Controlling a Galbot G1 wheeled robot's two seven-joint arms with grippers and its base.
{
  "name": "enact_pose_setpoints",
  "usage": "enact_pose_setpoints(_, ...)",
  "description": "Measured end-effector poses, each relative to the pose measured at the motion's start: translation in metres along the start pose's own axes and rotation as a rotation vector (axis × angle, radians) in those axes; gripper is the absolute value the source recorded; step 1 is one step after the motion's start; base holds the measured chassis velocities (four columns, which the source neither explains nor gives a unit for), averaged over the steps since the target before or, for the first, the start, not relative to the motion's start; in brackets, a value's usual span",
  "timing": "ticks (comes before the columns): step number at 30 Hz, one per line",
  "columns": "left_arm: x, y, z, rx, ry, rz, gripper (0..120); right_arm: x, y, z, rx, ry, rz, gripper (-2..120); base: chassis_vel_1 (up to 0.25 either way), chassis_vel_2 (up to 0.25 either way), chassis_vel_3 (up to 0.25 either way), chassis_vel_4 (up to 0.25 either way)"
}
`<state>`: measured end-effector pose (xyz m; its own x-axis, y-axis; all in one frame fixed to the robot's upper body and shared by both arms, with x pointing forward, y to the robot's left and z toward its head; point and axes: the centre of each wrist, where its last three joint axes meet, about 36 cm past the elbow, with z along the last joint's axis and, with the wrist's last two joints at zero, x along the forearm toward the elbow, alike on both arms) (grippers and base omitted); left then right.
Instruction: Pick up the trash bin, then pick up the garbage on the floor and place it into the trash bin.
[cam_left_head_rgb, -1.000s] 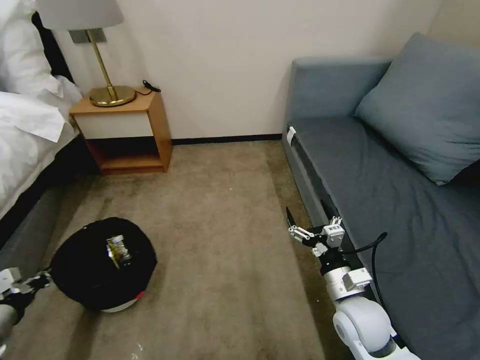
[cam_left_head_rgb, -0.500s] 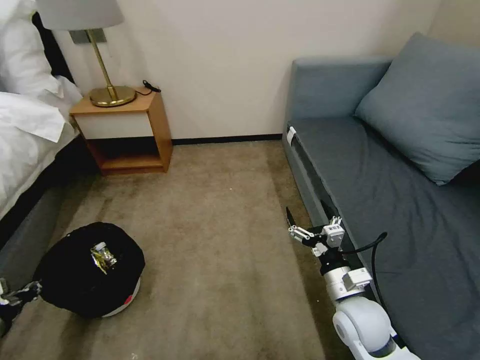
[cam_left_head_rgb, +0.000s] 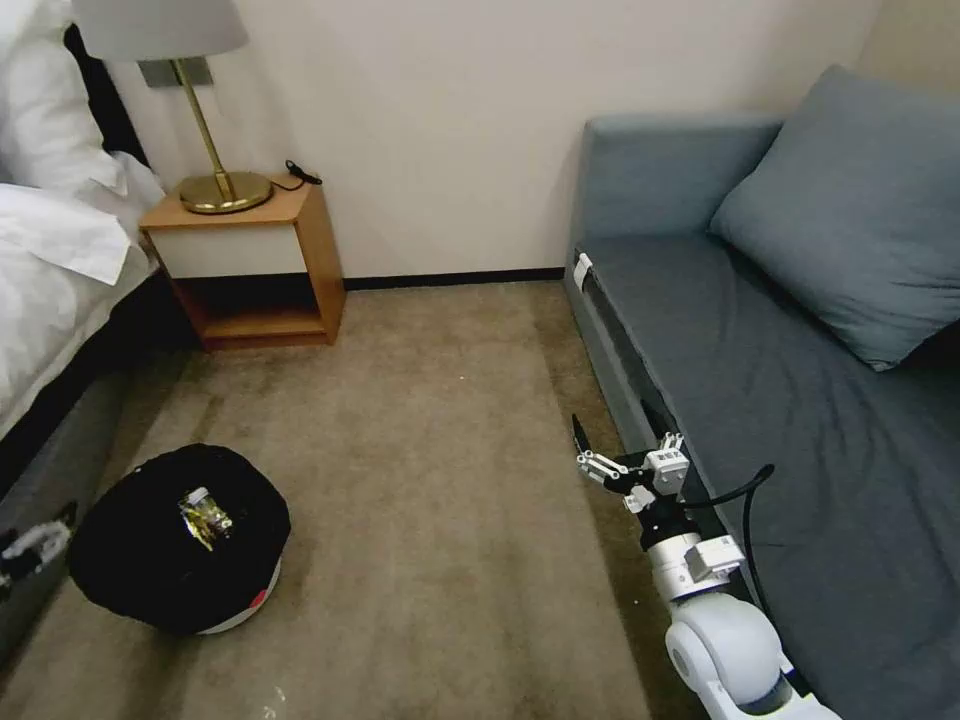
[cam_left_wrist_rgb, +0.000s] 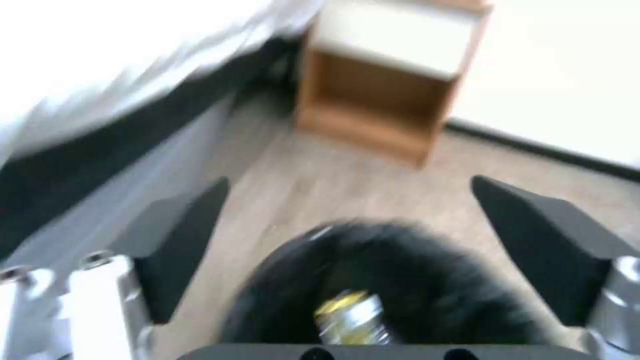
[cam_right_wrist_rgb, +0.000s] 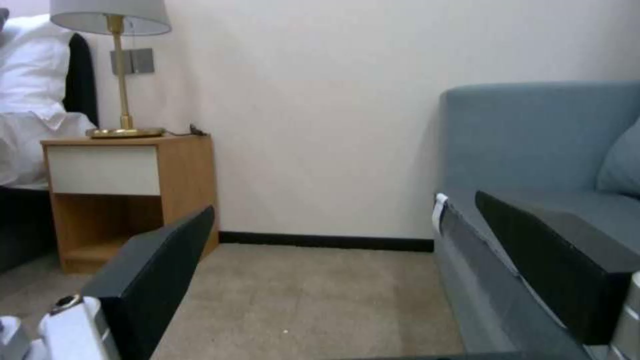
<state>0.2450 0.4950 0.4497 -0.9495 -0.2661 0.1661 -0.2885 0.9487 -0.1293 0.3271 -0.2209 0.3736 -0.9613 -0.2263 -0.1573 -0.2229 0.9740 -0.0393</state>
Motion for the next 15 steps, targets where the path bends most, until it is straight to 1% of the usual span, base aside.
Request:
enact_pose_setpoints(1, 0.003, -0.021, 0.004, -0.032, -0.037, 0.042, 98, 0.0, 0.0, 0.0, 0.0, 0.0, 0.0, 100, 0.0, 0.0, 0.0, 0.0)
enact_pose_setpoints(2, 0.006, -0.037, 0.005, -0.047, -0.069, 0.076, 100, 0.0, 0.0, 0.0, 0.0, 0.0, 0.0, 100, 0.0, 0.0, 0.0, 0.0)
enact_pose_setpoints(3, 0.011, -0.055, 0.003, -0.062, -0.114, 0.11, 100, 0.0, 0.0, 0.0, 0.0, 0.0, 0.0, 100, 0.0, 0.0, 0.0, 0.0)
enact_pose_setpoints(4, 0.011, -0.055, 0.003, -0.062, -0.114, 0.11, 100, 0.0, 0.0, 0.0, 0.0, 0.0, 0.0, 100, 0.0, 0.0, 0.0, 0.0)
enact_pose_setpoints(6, 0.023, -0.083, -0.004, -0.105, -0.212, 0.153, 100, 0.0, 0.0, 0.0, 0.0, 0.0, 0.0, 100, 0.0, 0.0, 0.0, 0.0)
enact_pose_setpoints(7, 0.028, -0.092, -0.005, -0.13, -0.254, 0.166, 100, 0.0, 0.0, 0.0, 0.0, 0.0, 0.0, 100, 0.0, 0.0, 0.0, 0.0)
enact_pose_setpoints(8, 0.034, -0.099, -0.004, -0.159, -0.293, 0.175, 100, 0.0, 0.0, 0.0, 0.0, 0.0, 0.0, 100, 0.0, 0.0, 0.0, 0.0)
enact_pose_setpoints(9, 0.034, -0.099, -0.004, -0.159, -0.293, 0.175, 100, 0.0, 0.0, 0.0, 0.0, 0.0, 0.0, 100, 0.0, 0.0, 0.0, 0.0)
enact_pose_setpoints(10, 0.039, -0.105, -0.001, -0.198, -0.334, 0.18, 100, 0.0, 0.0, 0.0, 0.0, 0.0, 0.0, 100, 0.0, 0.0, 0.0, 0.0)
enact_pose_setpoints(12, 0.044, -0.111, 0.009, -0.238, -0.363, 0.187, 100, 0.0, 0.0, 0.0, 0.0, 0.0, 0.0, 100, 0.0, 0.0, 0.0, 0.0)
enact_pose_setpoints(13, 0.048, -0.115, 0.016, -0.25, -0.37, 0.196, 100, 0.0, 0.0, 0.0, 0.0, 0.0, 0.0, 100, 0.0, 0.0, 0.0, 0.0)
enact_pose_setpoints(14, 0.048, -0.115, 0.016, -0.25, -0.37, 0.196, 100, 0.0, 0.0, 0.0, 0.0, 0.0, 0.0, 100, 0.0, 0.0, 0.0, 0.0)
enact_pose_setpoints(15, 0.052, -0.119, 0.028, -0.261, -0.372, 0.206, 100, 0.0, 0.0, 0.0, 0.0, 0.0, 0.0, 100, 0.0, 0.0, 0.0, 0.0)
